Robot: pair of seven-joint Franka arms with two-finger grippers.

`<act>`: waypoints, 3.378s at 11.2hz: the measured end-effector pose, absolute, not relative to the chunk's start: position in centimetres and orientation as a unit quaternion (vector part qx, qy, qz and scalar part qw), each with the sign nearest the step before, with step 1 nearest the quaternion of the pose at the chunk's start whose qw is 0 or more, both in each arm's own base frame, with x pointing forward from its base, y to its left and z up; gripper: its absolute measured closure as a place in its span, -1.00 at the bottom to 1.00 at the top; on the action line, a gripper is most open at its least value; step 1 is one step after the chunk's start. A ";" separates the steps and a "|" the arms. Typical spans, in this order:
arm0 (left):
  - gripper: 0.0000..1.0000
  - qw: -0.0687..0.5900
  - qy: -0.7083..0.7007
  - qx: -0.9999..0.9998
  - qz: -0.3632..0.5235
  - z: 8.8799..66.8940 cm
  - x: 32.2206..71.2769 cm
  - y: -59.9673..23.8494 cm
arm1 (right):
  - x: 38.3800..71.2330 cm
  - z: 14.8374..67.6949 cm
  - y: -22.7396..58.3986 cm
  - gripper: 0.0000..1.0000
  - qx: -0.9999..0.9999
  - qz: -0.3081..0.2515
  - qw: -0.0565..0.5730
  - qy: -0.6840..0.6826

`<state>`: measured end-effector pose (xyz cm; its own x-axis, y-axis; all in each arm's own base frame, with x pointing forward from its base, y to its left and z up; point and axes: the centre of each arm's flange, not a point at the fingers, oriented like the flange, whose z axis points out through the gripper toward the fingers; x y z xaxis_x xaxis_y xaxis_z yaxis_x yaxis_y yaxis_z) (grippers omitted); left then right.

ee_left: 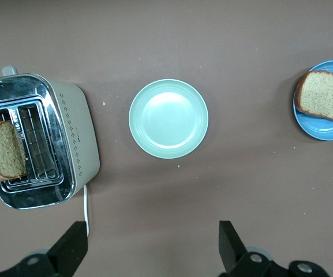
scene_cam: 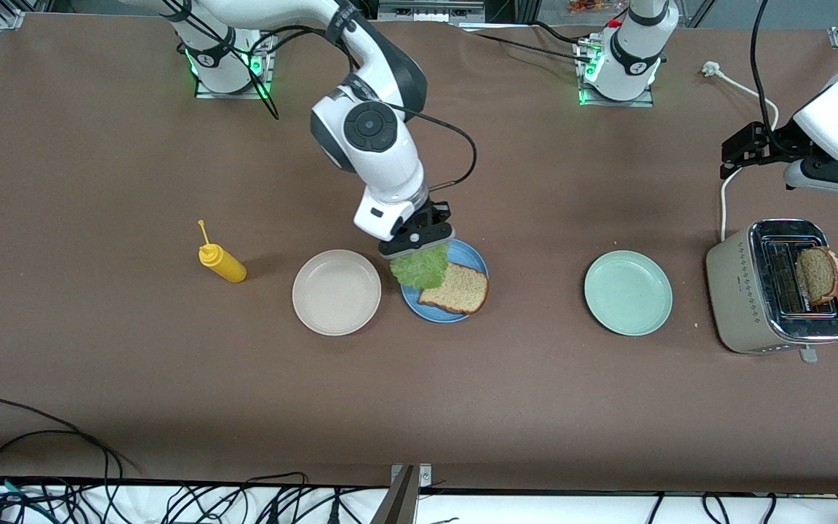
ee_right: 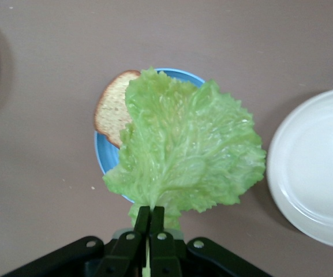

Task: Make sandwich in blue plate with both arms

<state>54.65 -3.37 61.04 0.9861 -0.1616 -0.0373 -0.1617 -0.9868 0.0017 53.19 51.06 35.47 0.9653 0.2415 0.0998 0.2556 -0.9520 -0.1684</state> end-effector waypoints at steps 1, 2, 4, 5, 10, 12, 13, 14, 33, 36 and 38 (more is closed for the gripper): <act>-1.00 0.001 0.081 -0.997 0.019 61.0 54.7 -3.4 | 53.0 34.3 52.1 0.94 -0.985 -0.053 0.101 -0.130; -1.00 0.001 0.081 -0.997 0.019 61.0 54.7 -3.4 | 52.9 33.3 52.9 0.94 -0.983 -0.067 0.111 -0.132; -1.00 0.001 0.081 -0.997 0.019 61.0 54.7 -3.4 | 52.7 31.3 54.1 0.94 -0.979 -0.087 0.128 -0.135; -1.00 0.001 0.081 -0.997 0.019 61.0 54.7 -3.4 | 52.5 30.2 54.7 0.94 -0.976 -0.097 0.135 -0.137; -1.00 0.001 0.081 -0.997 0.019 61.0 54.7 -3.4 | 53.0 24.4 55.3 0.94 -0.968 -0.137 0.163 -0.130; -1.00 0.001 0.081 -0.997 0.019 61.0 54.7 -3.4 | 53.2 23.3 54.9 0.94 -0.970 -0.134 0.157 -0.131; -1.00 0.001 0.081 -0.997 0.019 61.0 54.7 -3.3 | 53.6 22.9 54.5 0.94 -0.970 -0.135 0.153 -0.132; -1.00 0.001 0.081 -0.997 0.019 61.0 54.7 -3.3 | 54.0 22.6 54.1 0.94 -0.970 -0.136 0.150 -0.132; -1.00 0.001 0.080 -0.997 0.019 61.0 54.7 -3.3 | 58.7 31.1 48.8 -1.00 -0.984 -0.094 0.115 -0.099; -1.00 0.001 0.080 -0.997 0.019 61.0 54.7 -3.3 | 60.7 34.9 43.7 -1.00 -0.987 -0.057 0.080 -0.124; -1.00 0.001 0.080 -0.997 0.019 61.0 54.7 -3.2 | 62.8 36.1 38.9 -1.00 -0.985 -0.037 0.062 -0.157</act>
<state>54.67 -3.25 61.02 0.9865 -0.1595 -0.0378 -0.1595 -0.9872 0.0018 62.84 38.93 36.09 0.9482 0.3041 0.0920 0.3133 -0.9432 -0.1109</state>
